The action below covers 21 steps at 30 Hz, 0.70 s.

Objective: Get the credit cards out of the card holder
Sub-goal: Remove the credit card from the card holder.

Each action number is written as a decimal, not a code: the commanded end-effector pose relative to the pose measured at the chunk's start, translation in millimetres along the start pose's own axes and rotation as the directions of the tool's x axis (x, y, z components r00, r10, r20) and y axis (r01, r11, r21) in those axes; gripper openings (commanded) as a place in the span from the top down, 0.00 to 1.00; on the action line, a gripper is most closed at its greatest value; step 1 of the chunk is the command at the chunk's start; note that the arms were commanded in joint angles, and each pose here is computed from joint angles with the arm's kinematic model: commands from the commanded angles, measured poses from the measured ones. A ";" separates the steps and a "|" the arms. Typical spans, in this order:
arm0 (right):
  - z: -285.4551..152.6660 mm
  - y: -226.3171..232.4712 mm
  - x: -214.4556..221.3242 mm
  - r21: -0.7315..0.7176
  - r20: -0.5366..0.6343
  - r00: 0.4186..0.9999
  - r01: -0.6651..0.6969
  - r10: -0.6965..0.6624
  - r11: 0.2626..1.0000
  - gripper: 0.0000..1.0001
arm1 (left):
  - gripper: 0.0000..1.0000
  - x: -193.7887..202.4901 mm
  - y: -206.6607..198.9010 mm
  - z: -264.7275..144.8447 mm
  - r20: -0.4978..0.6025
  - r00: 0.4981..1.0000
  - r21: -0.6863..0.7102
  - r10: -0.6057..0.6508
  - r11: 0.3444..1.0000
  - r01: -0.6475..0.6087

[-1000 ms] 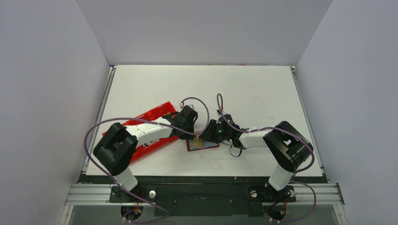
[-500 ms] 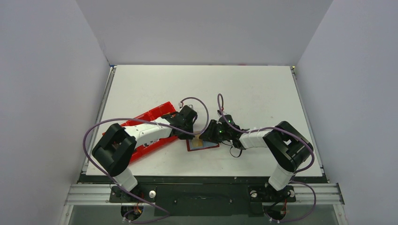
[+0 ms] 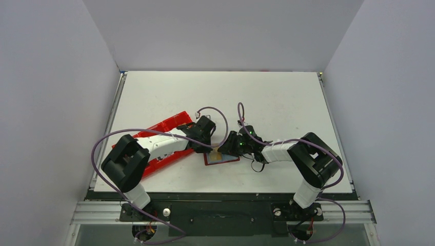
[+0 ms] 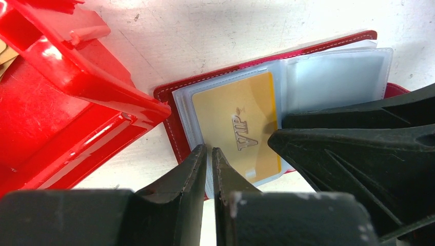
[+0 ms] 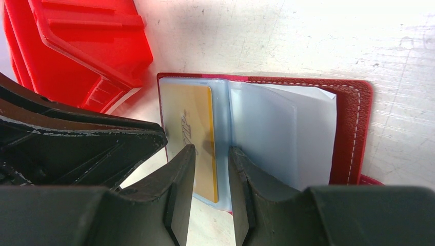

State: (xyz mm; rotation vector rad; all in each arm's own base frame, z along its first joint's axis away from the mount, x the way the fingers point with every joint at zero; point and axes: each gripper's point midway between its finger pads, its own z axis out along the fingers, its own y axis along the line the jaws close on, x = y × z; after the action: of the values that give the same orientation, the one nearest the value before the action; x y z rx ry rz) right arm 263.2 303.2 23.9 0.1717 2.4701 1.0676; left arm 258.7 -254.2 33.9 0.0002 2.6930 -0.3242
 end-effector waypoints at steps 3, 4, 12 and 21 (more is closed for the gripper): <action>0.7 -9.6 1.2 0.013 0.005 1.000 0.002 -0.002 1.000 0.73 | 0.92 0.1 -2.6 4.1 0.000 1.000 0.002 -0.006 1.000 0.006; 0.7 -9.3 1.3 0.012 0.005 1.000 0.003 -0.003 1.000 0.73 | 0.92 0.7 -2.6 4.9 -0.002 1.000 0.002 -0.006 1.000 0.006; 0.5 -6.6 0.5 0.003 0.004 1.000 0.003 -0.003 1.000 0.73 | 0.94 1.8 -10.4 7.5 -0.007 1.000 0.025 -0.002 1.000 0.003; -1.0 -6.4 1.8 -0.004 0.001 1.000 -0.001 0.001 1.000 0.74 | 0.96 6.8 -15.3 16.0 -0.030 0.999 0.032 -0.014 0.999 0.015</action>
State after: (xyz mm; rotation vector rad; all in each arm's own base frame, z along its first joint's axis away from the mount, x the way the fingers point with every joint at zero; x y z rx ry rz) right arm 262.5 301.9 23.2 0.1747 2.4705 1.0749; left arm 260.6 -263.3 28.5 -0.0051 2.6929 -0.3580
